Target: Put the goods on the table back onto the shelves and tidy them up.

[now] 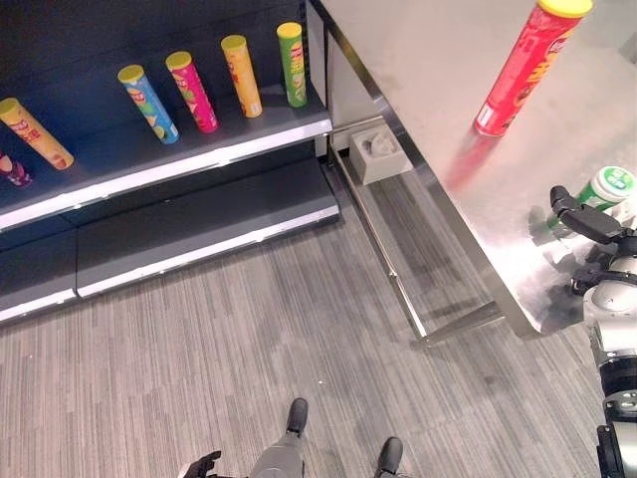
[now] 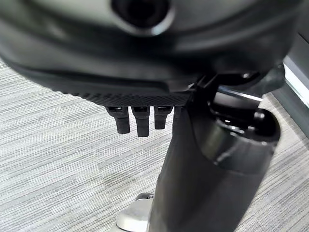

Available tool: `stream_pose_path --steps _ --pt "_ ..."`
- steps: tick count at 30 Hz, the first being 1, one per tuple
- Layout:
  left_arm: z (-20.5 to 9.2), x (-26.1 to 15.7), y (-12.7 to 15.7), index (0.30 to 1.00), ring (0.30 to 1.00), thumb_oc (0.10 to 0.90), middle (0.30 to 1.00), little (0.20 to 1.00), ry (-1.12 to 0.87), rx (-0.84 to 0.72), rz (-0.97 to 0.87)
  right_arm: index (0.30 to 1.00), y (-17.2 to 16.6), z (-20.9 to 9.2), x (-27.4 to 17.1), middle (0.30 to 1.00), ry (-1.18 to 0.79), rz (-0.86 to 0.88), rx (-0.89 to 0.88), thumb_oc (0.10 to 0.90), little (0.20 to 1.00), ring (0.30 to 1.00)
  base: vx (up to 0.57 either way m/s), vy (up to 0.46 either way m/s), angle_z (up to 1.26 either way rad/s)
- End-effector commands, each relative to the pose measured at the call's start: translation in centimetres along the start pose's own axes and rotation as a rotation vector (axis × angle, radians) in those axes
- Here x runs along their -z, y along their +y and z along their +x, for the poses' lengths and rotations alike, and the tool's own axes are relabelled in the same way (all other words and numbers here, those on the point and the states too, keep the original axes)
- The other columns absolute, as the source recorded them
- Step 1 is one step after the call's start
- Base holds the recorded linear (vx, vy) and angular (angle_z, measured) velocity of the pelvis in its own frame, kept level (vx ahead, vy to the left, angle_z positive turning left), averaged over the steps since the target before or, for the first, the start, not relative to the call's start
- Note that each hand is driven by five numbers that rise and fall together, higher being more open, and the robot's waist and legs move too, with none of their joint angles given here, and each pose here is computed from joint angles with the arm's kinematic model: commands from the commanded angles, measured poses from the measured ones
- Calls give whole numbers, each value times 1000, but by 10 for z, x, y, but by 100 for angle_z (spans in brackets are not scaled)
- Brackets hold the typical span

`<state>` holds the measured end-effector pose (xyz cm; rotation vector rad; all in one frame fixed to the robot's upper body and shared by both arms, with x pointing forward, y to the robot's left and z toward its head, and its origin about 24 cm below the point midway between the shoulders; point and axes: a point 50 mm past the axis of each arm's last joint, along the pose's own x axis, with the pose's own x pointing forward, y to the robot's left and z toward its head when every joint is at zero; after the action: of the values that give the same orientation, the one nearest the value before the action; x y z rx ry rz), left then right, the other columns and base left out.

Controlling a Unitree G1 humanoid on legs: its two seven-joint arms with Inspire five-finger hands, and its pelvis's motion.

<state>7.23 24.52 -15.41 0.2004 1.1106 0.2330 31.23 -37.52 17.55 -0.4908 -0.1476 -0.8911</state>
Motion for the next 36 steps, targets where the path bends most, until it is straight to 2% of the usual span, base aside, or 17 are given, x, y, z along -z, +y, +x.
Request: stream_pose_path --steps 1,2,3,4,9,17,25,30,32,36 --pt "2 -2 21 900 900 800 900 900 19 -60 39 900 -23 19 -49 900 -171 110 77 800 900 900 0 -4 3" --pt "2 0 21 900 900 800 900 900 27 -61 38 900 -22 20 -52 900 -173 121 70 800 900 900 6 -4 5" --pt "2 3 20 900 900 800 900 900 36 -59 38 535 -20 19 -51 535 -173 128 61 557 535 535 30 3 1" --pt "1 4 20 900 900 800 900 900 42 -60 36 300 -19 16 -48 300 -176 112 52 400 300 300 41 2 -2" --pt "2 0 23 900 900 800 900 900 30 -72 34 300 -24 -5 -36 300 -238 74 3 400 300 300 38 -7 2" --pt "3 -5 26 900 900 800 900 900 15 -76 50 300 -36 -14 -57 300 -379 60 -21 400 300 300 -5 -6 -2" --pt "4 -10 29 900 900 800 900 900 0 -53 40 300 -55 -19 -103 300 -571 197 -128 400 300 300 -33 -65 5" --pt "4 -8 31 900 900 800 900 900 7 -53 7 300 -52 -19 -121 300 -616 273 -233 400 300 300 -62 -113 14" --pt "4 -10 32 900 900 800 900 900 -3 -54 -44 300 -52 -18 -147 300 -687 304 -284 400 300 300 -169 -60 26" --pt "6 -20 31 900 900 800 900 900 -27 -48 -25 300 -71 -18 -161 300 -745 287 -239 400 300 300 -72 258 43"
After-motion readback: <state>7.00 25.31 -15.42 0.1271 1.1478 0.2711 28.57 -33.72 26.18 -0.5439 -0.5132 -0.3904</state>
